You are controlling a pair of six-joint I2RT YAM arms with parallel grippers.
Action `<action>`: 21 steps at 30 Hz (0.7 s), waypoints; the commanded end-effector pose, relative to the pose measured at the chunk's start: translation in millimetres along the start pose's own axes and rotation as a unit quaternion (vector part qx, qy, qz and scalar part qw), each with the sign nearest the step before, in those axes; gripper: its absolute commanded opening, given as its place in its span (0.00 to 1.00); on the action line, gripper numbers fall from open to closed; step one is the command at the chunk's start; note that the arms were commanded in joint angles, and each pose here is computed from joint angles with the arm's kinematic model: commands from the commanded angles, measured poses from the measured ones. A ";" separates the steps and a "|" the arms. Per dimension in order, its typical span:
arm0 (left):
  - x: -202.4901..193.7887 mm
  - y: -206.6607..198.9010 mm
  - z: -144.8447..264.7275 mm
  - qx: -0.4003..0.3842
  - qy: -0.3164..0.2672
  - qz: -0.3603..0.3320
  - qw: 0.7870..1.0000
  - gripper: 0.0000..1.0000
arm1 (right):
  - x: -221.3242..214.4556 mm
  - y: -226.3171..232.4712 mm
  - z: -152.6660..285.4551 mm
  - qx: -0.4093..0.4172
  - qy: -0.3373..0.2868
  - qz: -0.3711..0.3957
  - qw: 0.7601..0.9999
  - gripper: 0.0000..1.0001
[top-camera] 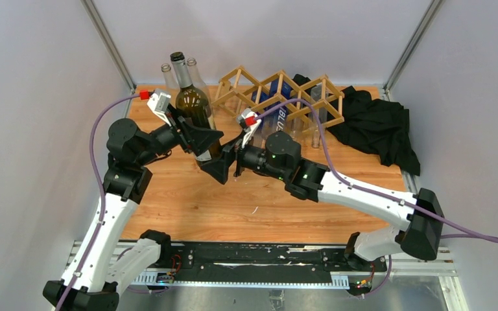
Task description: Take the wine bottle off the wine rack
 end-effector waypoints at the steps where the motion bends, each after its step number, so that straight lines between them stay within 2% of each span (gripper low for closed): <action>1: 24.9 -30.0 7.0 -0.054 -0.050 -0.038 0.997 0.00 | 18.7 3.3 -17.0 -0.048 -0.040 0.038 0.997 0.95; 3: 24.2 -31.3 8.3 -0.056 -0.050 -0.035 0.997 0.00 | 19.8 0.1 -24.0 -0.070 -0.045 0.041 0.996 0.95; 9: 20.3 -32.1 12.0 -0.055 -0.048 -0.035 0.997 0.00 | 23.7 5.8 -37.4 -0.052 -0.061 0.038 0.996 0.95; 10: 20.0 -31.9 12.3 -0.052 -0.049 -0.034 0.997 0.00 | 22.9 6.2 -38.1 -0.051 -0.061 0.037 0.996 0.88; 12: 20.1 -31.7 12.9 -0.047 -0.049 -0.032 0.997 0.01 | 21.3 6.0 -37.7 -0.054 -0.060 0.037 0.996 0.63; 13: 19.9 -32.1 13.3 -0.046 -0.049 -0.029 0.997 0.08 | 20.7 5.0 -37.1 -0.058 -0.059 0.037 0.996 0.48; 15: 19.2 -31.6 13.5 -0.041 -0.045 -0.022 0.998 0.37 | 19.9 2.8 -34.9 -0.072 -0.056 0.038 0.995 0.11; 16: 19.3 -30.9 13.6 -0.035 -0.045 -0.020 0.998 0.50 | 19.0 1.7 -33.5 -0.079 -0.054 0.039 0.995 0.02; 19: 25.9 -32.5 14.7 -0.017 -0.049 -0.027 0.998 0.79 | 14.1 -1.0 -27.8 -0.088 -0.049 0.048 0.994 0.00; 21: 35.3 -35.4 14.8 -0.007 -0.059 -0.041 0.997 0.93 | 8.9 -2.0 -22.5 -0.090 -0.045 0.053 0.994 0.00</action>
Point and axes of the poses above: each gripper's point midway between its finger pads, its own z axis back along the fingers, its own y axis along the line the jaws close on, x = y × z, the point moved 9 cm from there along z, back along the fingers, and after that the axes turned 10 degrees about z, right-handed, at the moved point
